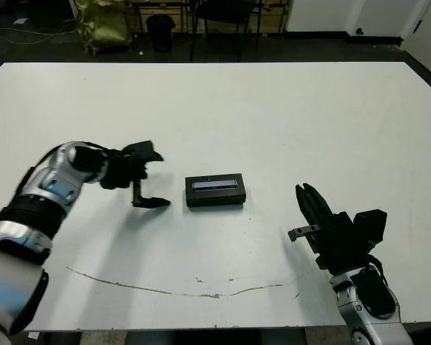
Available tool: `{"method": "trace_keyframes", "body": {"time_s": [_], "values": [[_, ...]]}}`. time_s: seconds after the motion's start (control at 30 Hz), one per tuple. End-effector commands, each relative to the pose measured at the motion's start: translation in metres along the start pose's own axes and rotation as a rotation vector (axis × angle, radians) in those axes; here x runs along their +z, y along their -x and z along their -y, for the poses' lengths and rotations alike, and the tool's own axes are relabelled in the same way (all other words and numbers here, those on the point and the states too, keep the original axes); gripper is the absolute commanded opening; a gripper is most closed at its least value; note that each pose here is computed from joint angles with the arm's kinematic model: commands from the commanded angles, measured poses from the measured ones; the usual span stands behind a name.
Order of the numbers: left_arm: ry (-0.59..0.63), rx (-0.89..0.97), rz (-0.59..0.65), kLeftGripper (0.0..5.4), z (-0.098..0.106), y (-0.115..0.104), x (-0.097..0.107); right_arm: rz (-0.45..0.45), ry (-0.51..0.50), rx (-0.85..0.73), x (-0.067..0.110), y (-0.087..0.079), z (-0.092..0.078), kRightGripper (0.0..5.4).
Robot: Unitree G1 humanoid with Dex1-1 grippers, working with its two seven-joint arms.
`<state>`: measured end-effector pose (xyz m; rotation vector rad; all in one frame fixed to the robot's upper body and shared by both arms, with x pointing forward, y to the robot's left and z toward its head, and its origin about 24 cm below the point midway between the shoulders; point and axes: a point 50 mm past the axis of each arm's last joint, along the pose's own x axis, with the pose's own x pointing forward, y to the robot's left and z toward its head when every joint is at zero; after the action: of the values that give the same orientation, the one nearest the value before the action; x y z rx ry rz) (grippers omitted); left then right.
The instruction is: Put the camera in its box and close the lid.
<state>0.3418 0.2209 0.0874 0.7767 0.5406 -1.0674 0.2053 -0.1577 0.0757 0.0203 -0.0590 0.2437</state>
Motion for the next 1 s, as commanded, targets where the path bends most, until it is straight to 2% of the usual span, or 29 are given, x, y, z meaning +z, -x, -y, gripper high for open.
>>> {"method": "trace_keyframes", "body": {"time_s": [0.03, 0.13, 0.2, 0.27, 0.37, 0.47, 0.53, 0.8, 1.0], "values": [[0.119, 0.082, -0.224, 5.39, 0.007, 0.014, -0.045, -0.009, 0.002, 0.003, -0.004, 0.0, 0.001, 0.0], [0.153, 0.304, -0.225, 4.99, -0.003, 0.029, -0.042, -0.006, 0.003, 0.006, -0.004, 0.0, 0.001, 0.0], [0.181, 0.464, -0.16, 4.52, -0.004, 0.035, -0.037, -0.009, -0.005, 0.004, -0.004, 0.0, 0.001, 0.0], [0.223, 0.619, -0.027, 4.02, 0.002, 0.037, -0.025, -0.018, -0.014, 0.001, -0.004, 0.0, 0.0, 0.0], [0.318, 0.728, 0.199, 3.31, 0.017, 0.034, 0.001, -0.005, -0.011, 0.01, -0.005, -0.001, 0.0, 0.0], [0.401, 0.724, 0.425, 2.58, 0.04, 0.027, 0.031, 0.003, 0.0, 0.015, -0.004, -0.002, 0.001, 0.0], [0.446, 0.695, 0.513, 2.08, 0.055, 0.021, 0.048, 0.005, 0.002, 0.016, -0.004, -0.003, 0.001, 0.0], [0.613, 0.572, 0.667, 0.04, 0.101, -0.002, 0.093, 0.006, 0.016, 0.009, -0.004, -0.005, 0.002, 0.0], [0.709, 0.539, 0.672, 0.04, 0.122, -0.026, 0.121, -0.001, 0.008, -0.003, -0.005, -0.004, 0.001, 0.0]]}}
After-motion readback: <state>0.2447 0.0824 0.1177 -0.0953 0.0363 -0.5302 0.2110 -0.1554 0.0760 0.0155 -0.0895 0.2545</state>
